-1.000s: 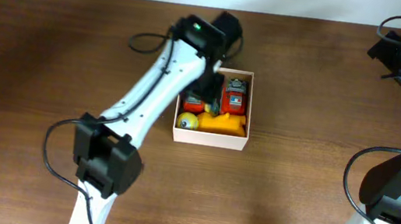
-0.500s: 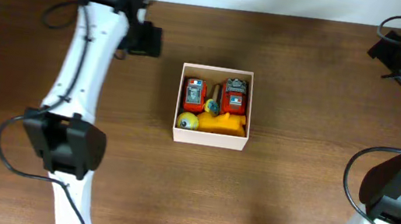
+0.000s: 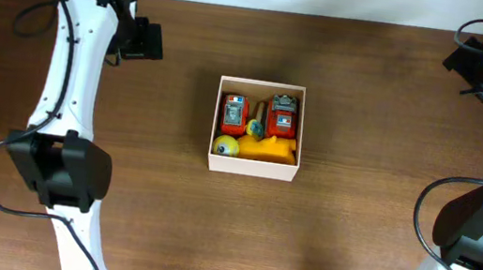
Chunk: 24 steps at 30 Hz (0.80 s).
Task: Pack container
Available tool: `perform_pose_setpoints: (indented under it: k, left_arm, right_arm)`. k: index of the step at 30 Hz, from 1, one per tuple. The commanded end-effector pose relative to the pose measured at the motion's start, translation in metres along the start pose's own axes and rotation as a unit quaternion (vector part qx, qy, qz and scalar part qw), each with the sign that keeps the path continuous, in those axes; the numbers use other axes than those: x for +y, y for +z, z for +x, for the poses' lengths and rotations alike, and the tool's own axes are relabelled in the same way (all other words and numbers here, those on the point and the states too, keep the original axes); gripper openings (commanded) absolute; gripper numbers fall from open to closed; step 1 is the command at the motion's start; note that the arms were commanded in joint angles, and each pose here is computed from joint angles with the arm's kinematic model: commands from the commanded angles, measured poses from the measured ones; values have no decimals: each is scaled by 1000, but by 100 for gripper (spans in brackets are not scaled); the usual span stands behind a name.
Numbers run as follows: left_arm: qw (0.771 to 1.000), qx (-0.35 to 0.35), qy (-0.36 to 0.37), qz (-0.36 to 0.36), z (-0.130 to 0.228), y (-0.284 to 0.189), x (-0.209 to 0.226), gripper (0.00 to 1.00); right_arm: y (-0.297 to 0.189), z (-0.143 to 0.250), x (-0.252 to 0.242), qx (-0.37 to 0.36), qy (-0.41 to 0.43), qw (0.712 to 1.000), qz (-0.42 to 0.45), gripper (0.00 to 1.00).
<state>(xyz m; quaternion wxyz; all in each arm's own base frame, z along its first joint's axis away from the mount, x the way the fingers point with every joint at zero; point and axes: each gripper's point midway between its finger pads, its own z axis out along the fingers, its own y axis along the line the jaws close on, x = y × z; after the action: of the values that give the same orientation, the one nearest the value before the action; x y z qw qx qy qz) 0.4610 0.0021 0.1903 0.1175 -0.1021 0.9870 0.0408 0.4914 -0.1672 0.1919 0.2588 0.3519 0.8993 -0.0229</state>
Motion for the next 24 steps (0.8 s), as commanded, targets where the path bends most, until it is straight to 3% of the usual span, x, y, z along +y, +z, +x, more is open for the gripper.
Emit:
perform_pose_setpoints:
  k: [1, 4, 8, 14, 15, 18, 24]
  left_arm:
    - [1000, 5, -7, 9, 0, 0, 3, 99]
    - [1000, -7, -8, 16, -4, -4, 1, 99]
    - [993, -110, -19, 32, -34, -49, 2, 99]
    - [932, -351, -41, 83, -78, -184, 7, 99]
    - [908, -409, -25, 86, -77, -219, 11, 99]
    - [882, -466, 2, 72, -62, -250, 20, 99]
    - [871, -488, -10, 62, -6, -232, 40, 99]
  right_arm:
    - [0, 1, 1, 1, 6, 1000, -1, 99]
    - [0, 1, 1, 1, 6, 1000, -1, 99]
    - [0, 1, 1, 1, 6, 1000, -1, 99]
    - [0, 1, 1, 1, 6, 1000, -1, 99]
    - [0, 1, 1, 1, 6, 1000, -1, 99]
    - [0, 1, 1, 1, 6, 1000, -1, 99]
    - [0, 1, 1, 1, 6, 1000, -1, 99]
